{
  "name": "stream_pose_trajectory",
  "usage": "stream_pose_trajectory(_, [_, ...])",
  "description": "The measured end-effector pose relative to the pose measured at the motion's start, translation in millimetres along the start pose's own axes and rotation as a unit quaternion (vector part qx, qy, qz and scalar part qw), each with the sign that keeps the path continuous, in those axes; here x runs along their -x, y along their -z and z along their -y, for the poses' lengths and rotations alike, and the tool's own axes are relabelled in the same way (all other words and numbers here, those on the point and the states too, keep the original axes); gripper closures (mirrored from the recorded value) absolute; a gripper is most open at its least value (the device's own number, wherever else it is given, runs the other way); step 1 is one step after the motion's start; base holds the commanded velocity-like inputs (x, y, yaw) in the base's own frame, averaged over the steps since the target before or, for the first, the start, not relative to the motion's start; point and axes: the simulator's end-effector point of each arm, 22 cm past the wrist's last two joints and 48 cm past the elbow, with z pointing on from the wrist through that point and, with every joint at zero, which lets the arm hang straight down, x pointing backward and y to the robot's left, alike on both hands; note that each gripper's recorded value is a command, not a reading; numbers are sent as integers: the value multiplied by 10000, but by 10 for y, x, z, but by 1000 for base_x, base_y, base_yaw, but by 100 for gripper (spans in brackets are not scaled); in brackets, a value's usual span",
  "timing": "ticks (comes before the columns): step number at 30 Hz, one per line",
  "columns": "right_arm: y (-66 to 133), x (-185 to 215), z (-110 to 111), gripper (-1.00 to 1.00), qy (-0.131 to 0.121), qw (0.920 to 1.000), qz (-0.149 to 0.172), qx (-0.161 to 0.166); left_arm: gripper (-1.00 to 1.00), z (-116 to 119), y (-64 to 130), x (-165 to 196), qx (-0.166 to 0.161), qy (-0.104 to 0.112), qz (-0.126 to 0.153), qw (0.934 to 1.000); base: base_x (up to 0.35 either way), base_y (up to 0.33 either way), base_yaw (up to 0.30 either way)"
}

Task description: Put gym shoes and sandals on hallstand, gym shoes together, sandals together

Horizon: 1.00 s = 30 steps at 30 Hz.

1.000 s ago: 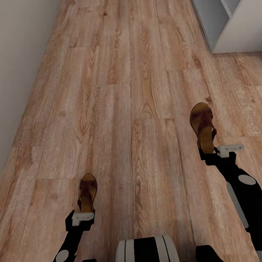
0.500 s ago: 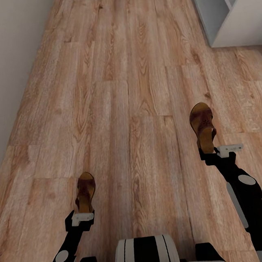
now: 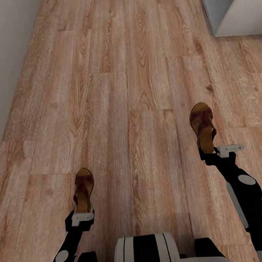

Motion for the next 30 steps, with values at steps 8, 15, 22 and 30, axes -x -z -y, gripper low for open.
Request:
stream_pose_trajectory(8, [-50,-152,-24,100,22,9999,-128,12,-100,21,-14,-148,-18,1,-134,9999,0,0,0])
stream_pose_trajectory(15, [-71,-214,-35,100,32,9998,-178,17,-100,21,-24,-205,-14,1,-186,9998,0,0,0])
stream_pose_trajectory(22, [-71,-214,-34,100,32,9998,-178,16,100,13,-26,-201,-8,-2,-182,9998,0,0,0])
stream_pose_trajectory(30, [-71,-215,-37,100,34,9998,-179,18,100,12,-31,-189,1,14,-173,9998,0,0,0])
